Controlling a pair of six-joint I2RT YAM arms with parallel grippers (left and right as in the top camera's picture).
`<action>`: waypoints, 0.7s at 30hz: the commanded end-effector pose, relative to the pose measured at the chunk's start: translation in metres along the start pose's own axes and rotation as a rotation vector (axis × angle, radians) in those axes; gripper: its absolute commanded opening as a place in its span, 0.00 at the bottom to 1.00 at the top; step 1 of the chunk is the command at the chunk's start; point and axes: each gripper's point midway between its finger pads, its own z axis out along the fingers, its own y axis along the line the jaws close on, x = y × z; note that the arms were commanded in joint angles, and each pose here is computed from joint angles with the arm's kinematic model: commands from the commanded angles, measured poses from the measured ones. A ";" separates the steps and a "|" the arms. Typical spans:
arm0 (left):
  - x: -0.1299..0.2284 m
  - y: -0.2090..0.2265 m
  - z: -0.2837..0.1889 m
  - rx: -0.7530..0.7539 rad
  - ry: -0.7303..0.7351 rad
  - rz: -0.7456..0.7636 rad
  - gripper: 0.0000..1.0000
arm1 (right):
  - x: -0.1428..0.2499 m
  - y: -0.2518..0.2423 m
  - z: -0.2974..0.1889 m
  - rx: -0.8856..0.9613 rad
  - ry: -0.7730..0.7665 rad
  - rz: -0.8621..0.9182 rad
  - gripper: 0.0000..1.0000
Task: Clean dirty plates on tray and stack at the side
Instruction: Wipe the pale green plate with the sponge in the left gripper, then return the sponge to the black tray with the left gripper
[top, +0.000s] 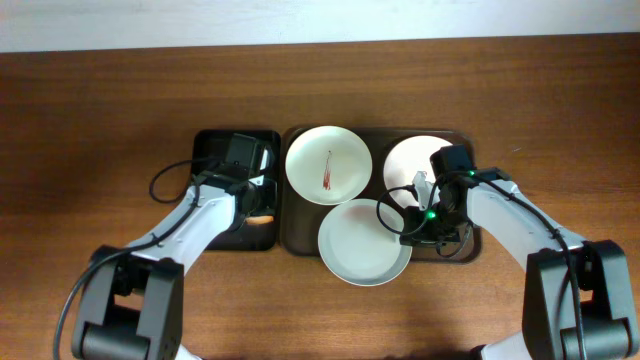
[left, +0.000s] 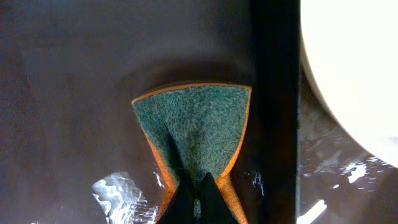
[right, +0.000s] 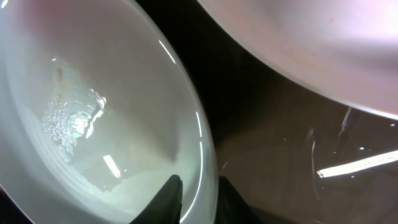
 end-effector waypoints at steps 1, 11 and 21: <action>0.001 0.003 0.006 -0.008 0.007 0.097 0.28 | -0.003 -0.001 0.001 0.014 0.001 -0.002 0.23; -0.012 0.001 0.008 -0.004 -0.044 0.095 0.70 | -0.003 0.000 0.001 0.013 0.002 -0.002 0.27; -0.006 -0.005 0.030 0.034 -0.013 0.097 0.00 | -0.003 0.000 0.001 0.013 0.002 -0.002 0.27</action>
